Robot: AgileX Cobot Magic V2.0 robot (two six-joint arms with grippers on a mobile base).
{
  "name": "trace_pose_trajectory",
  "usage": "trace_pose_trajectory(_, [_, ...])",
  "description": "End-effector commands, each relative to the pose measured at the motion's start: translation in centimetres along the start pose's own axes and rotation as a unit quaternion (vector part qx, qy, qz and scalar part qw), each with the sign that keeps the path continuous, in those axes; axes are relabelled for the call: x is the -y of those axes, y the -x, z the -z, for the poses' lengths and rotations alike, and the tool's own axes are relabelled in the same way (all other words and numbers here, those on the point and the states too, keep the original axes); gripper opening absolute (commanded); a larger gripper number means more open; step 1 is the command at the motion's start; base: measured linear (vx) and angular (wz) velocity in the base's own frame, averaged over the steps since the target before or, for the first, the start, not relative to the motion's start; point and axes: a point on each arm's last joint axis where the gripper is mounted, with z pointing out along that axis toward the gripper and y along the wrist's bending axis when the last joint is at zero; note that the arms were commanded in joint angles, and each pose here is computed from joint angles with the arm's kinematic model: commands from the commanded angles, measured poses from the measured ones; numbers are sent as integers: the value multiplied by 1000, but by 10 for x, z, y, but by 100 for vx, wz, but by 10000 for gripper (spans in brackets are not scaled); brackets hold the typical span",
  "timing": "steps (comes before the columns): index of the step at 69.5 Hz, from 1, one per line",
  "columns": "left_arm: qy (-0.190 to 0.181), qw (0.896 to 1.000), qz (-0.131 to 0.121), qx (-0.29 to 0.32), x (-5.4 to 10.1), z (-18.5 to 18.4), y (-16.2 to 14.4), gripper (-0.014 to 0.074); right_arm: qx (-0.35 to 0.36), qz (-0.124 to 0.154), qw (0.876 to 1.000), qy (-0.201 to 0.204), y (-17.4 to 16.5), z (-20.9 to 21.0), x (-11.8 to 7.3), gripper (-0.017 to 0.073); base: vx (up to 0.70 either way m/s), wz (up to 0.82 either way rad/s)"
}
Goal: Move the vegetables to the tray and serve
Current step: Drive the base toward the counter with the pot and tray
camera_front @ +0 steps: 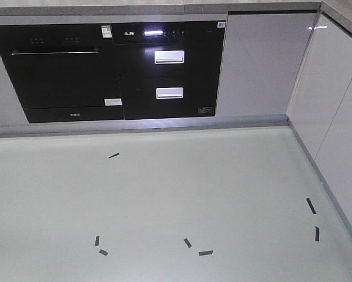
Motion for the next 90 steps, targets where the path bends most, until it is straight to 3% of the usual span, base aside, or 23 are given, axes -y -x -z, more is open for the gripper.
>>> trace_pose_trajectory(1, [-3, 1000, 4, 27, 0, -1, -1, -6, 32, 3, 999, 4, 2, 0, 0, -3, 6, 1])
trace_pose_trajectory(90, [-3, 1000, 4, 27, 0, -1, -1, -6, 32, 3, 999, 4, 2, 0, 0, -3, 7, 7])
